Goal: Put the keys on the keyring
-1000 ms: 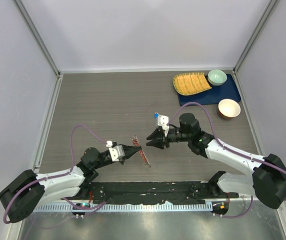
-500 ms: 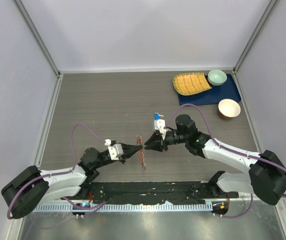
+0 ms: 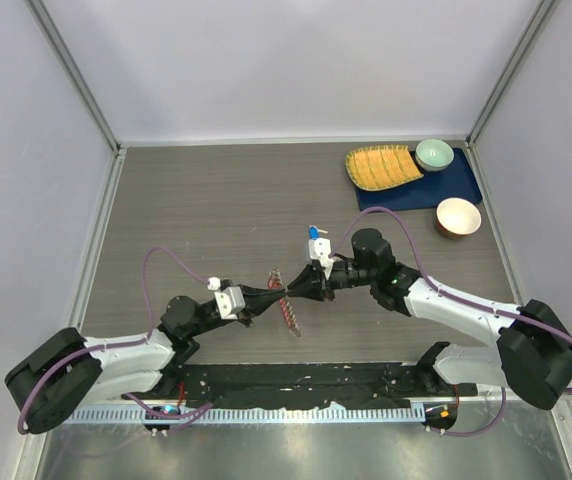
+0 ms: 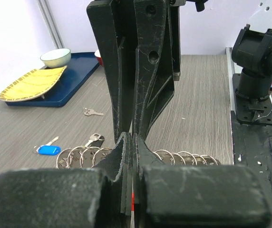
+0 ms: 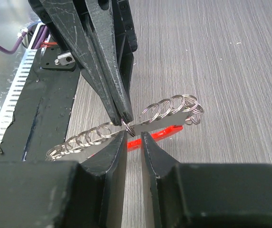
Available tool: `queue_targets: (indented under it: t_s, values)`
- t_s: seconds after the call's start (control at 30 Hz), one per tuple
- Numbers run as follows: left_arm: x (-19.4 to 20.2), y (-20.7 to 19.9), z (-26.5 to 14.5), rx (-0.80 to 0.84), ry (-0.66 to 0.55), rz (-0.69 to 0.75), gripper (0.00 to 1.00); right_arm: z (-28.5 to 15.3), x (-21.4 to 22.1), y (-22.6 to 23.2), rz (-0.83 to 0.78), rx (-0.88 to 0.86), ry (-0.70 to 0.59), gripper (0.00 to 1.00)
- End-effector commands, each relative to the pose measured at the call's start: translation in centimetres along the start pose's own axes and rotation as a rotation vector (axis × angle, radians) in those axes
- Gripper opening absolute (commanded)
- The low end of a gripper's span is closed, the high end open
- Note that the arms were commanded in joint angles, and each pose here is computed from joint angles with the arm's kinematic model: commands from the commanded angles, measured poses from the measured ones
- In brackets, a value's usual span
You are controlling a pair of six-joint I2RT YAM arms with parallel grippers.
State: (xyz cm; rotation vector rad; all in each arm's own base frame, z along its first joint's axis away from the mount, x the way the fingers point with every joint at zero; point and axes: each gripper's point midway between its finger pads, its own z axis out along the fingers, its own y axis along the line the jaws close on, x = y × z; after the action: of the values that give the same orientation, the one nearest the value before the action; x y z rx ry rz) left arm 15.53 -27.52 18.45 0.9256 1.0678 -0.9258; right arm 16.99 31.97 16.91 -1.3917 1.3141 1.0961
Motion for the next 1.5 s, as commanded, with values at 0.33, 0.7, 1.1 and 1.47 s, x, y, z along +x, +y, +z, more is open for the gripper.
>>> queue_targets:
  t_s: [0.33,0.7,1.1,1.47]
  values:
    - [-2.9,0.9,0.7,-0.028,-0.108,0.041,0.09,0.1,-1.8,-0.4,-0.049,-0.005,-0.021,0.01]
    - [1.3,1.6,-0.5,-0.047,0.213,0.040,0.43,-1.8,-0.7,-1.7,-0.076,0.117,0.228,0.01]
    - [2.6,0.7,0.7,0.047,0.268,0.034,0.46,-2.2,-0.8,-2.1,-0.176,0.114,0.491,0.01]
    - [1.2,1.2,0.5,-0.006,0.135,0.070,0.43,-1.3,-0.7,-1.4,-0.181,0.057,0.506,0.01]
